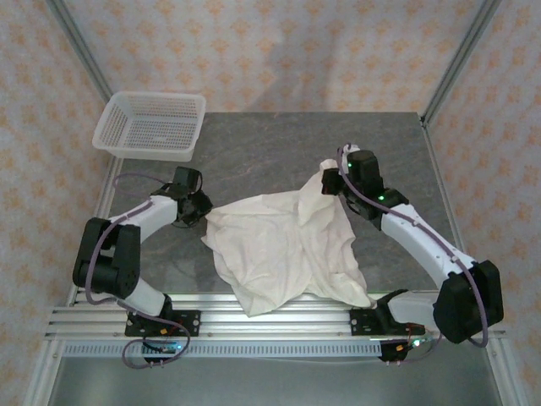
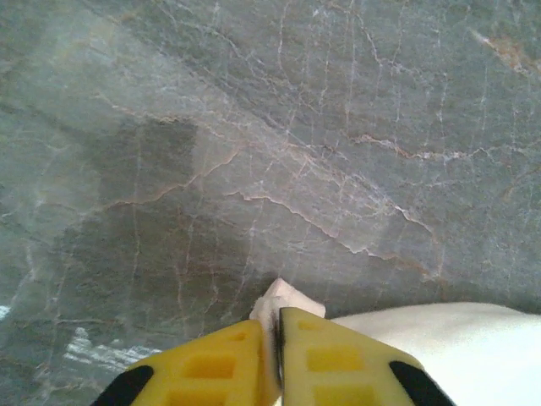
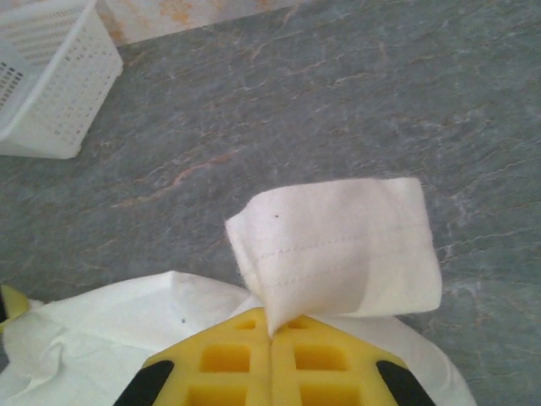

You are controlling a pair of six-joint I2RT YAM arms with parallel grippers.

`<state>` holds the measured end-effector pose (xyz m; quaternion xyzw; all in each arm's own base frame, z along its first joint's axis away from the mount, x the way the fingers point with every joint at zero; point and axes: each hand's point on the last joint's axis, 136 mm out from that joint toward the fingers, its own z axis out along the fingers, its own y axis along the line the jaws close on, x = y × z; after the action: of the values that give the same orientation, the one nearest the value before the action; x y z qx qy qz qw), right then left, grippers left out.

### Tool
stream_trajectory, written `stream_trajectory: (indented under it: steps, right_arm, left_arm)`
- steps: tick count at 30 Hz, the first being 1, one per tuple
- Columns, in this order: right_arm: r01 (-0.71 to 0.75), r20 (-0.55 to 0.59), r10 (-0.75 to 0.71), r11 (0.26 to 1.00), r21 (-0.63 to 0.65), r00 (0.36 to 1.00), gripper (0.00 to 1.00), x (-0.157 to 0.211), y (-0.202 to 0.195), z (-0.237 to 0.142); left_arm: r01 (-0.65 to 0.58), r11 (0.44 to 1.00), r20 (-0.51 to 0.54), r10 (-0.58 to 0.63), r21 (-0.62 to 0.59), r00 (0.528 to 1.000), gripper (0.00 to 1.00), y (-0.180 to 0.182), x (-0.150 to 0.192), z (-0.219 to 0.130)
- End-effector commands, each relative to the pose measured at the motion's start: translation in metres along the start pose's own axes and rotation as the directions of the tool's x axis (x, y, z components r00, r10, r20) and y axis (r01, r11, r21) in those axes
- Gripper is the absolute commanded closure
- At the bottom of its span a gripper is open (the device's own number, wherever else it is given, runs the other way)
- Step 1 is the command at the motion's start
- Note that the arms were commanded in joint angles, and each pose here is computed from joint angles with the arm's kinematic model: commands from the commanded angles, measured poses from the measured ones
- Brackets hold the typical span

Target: Fold the inside-out t-shirt

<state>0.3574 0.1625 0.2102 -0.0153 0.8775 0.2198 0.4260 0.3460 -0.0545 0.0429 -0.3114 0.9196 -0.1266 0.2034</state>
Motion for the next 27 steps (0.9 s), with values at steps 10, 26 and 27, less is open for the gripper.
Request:
stream_trajectory:
  steps: [10, 26, 27]
  right_arm:
    - [-0.021, 0.109, 0.033, 0.994, -0.111, 0.993, 1.0, -0.029, 0.024, -0.017]
    - [-0.034, 0.111, 0.046, 0.993, -0.113, 0.993, 1.0, -0.028, 0.024, -0.021]
    - [-0.032, 0.123, 0.047, 0.992, -0.12, 0.991, 1.0, -0.031, 0.026, -0.026]
  left_arm:
    - [-0.08, 0.997, 0.08, 0.081, -0.019, 0.993, 0.68, 0.004, 0.005, -0.068]
    - [0.135, 0.984, -0.102, -0.147, -0.113, 0.984, 0.67, -0.003, 0.063, -0.046]
    - [0.199, 0.977, -0.105, -0.206, -0.078, 0.973, 0.65, -0.01, 0.067, -0.048]
